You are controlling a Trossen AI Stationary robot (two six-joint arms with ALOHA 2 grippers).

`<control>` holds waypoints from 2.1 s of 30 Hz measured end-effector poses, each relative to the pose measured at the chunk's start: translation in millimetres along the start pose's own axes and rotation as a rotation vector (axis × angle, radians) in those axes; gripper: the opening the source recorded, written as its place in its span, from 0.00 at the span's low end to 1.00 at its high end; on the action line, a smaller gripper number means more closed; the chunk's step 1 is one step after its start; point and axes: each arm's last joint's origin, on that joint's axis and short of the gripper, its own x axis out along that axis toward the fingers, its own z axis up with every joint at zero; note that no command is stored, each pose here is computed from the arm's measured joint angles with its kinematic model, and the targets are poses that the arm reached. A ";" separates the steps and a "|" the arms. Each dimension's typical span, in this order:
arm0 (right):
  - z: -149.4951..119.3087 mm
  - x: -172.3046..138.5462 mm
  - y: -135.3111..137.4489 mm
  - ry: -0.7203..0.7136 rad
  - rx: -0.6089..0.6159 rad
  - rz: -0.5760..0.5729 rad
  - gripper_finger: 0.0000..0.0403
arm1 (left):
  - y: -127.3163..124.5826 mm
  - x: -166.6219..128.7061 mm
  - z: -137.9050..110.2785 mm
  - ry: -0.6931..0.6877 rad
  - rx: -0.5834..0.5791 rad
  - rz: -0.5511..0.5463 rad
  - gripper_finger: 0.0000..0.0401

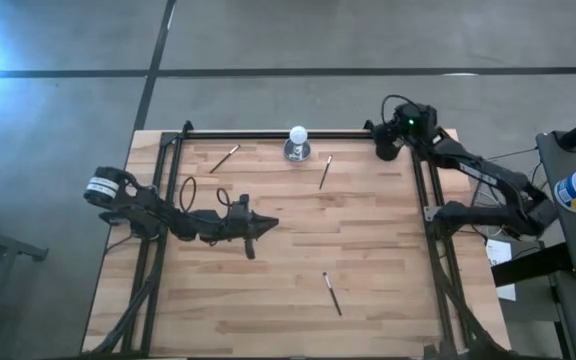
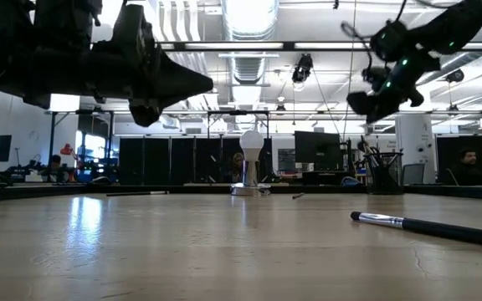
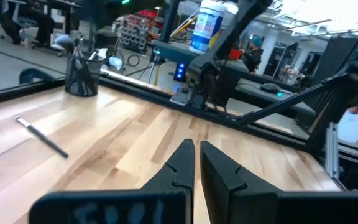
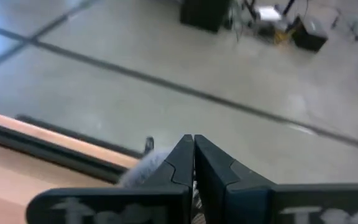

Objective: Pick & Place Makeup Supplies
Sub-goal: Put the makeup brush into the makeup holder

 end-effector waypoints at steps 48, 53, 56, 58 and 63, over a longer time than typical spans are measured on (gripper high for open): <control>-148.7 -152.1 77.4 -0.194 0.018 0.886 0.02 | 172.5 -44.7 47.2 0.512 -0.243 0.877 0.00; -151.2 -152.8 82.7 -0.204 0.035 0.902 0.02 | 186.4 -29.3 57.5 0.589 -0.203 0.908 0.00; -153.0 -152.6 85.9 -0.216 0.025 0.904 0.02 | 198.1 -19.0 63.2 0.678 -0.194 0.938 0.00; -153.4 -152.4 87.9 -0.225 0.012 0.903 0.02 | 206.7 -11.4 67.2 0.734 -0.187 0.956 0.01; -156.0 -151.4 92.3 -0.221 -0.001 0.901 0.02 | 227.0 3.7 74.4 0.827 -0.181 0.988 0.11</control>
